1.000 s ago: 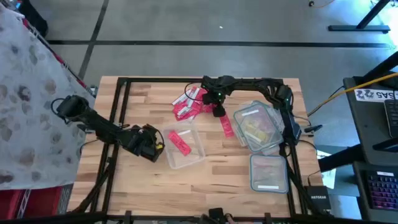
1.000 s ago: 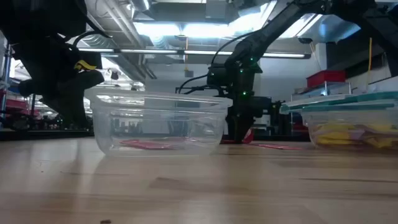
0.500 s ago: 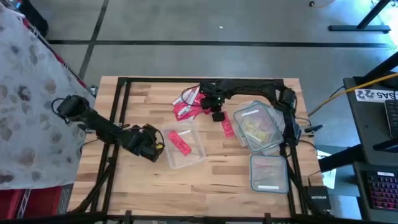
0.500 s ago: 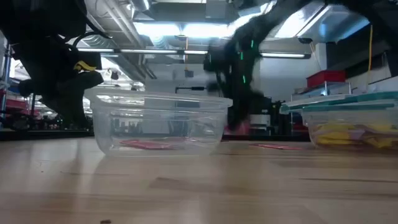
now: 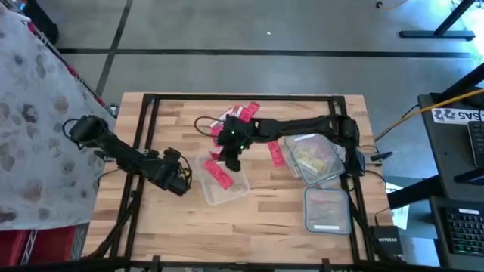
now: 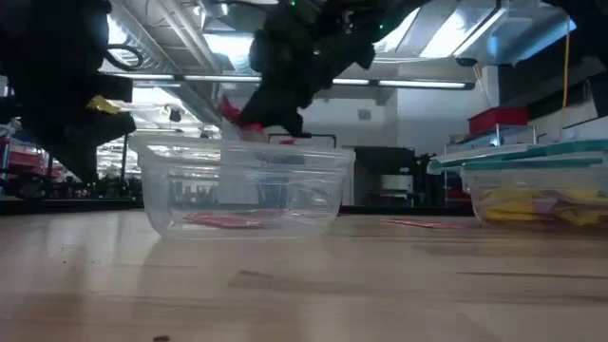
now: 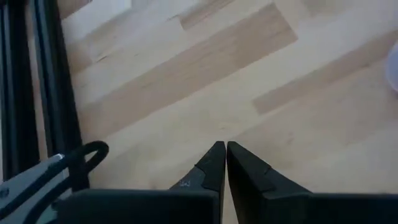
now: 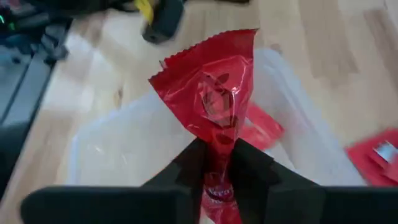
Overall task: Sort candy
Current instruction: Put the pink candy strip into the left transparent bin
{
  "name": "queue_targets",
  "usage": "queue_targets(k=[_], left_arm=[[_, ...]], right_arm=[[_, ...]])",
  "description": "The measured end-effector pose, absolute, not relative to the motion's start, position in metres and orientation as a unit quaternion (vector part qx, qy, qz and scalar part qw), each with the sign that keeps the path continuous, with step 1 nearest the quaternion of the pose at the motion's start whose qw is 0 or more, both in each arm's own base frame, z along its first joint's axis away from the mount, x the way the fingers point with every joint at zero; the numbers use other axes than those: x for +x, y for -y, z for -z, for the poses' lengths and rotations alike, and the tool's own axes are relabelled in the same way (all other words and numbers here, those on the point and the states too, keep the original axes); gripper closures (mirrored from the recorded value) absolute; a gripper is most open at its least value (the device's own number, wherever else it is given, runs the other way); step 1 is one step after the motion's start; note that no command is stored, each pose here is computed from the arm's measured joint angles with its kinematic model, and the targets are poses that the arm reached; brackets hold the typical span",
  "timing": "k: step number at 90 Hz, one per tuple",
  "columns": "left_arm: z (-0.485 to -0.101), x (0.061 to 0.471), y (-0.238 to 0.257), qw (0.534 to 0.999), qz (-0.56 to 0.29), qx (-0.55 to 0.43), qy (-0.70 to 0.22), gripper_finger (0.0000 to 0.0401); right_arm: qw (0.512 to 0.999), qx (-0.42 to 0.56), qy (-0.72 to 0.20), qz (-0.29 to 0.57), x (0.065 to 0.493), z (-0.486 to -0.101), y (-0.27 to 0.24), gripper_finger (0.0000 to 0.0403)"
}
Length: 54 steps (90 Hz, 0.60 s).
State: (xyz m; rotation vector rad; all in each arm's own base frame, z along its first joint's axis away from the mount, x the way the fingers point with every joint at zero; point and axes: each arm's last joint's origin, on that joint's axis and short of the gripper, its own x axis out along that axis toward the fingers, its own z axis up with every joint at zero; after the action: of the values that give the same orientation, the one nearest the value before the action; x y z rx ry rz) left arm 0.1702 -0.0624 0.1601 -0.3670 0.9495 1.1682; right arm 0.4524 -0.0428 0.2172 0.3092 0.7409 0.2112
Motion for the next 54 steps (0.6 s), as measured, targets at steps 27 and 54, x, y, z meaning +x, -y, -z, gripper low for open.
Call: queue_targets(k=[27, 54], left_arm=[[-0.16, 0.17, 0.066, 0.728, -0.521, -0.159, -0.417, 0.0401], [-0.16, 0.171, 0.067, 0.733, -0.517, -0.16, -0.412, 0.0401]], right_arm=[[0.92, 0.139, -0.361, -0.058, 0.45, -0.218, 0.056, 0.0184], [0.807, 0.141, -0.558, 0.133, 0.388, -0.217, 0.114, 0.0141]])
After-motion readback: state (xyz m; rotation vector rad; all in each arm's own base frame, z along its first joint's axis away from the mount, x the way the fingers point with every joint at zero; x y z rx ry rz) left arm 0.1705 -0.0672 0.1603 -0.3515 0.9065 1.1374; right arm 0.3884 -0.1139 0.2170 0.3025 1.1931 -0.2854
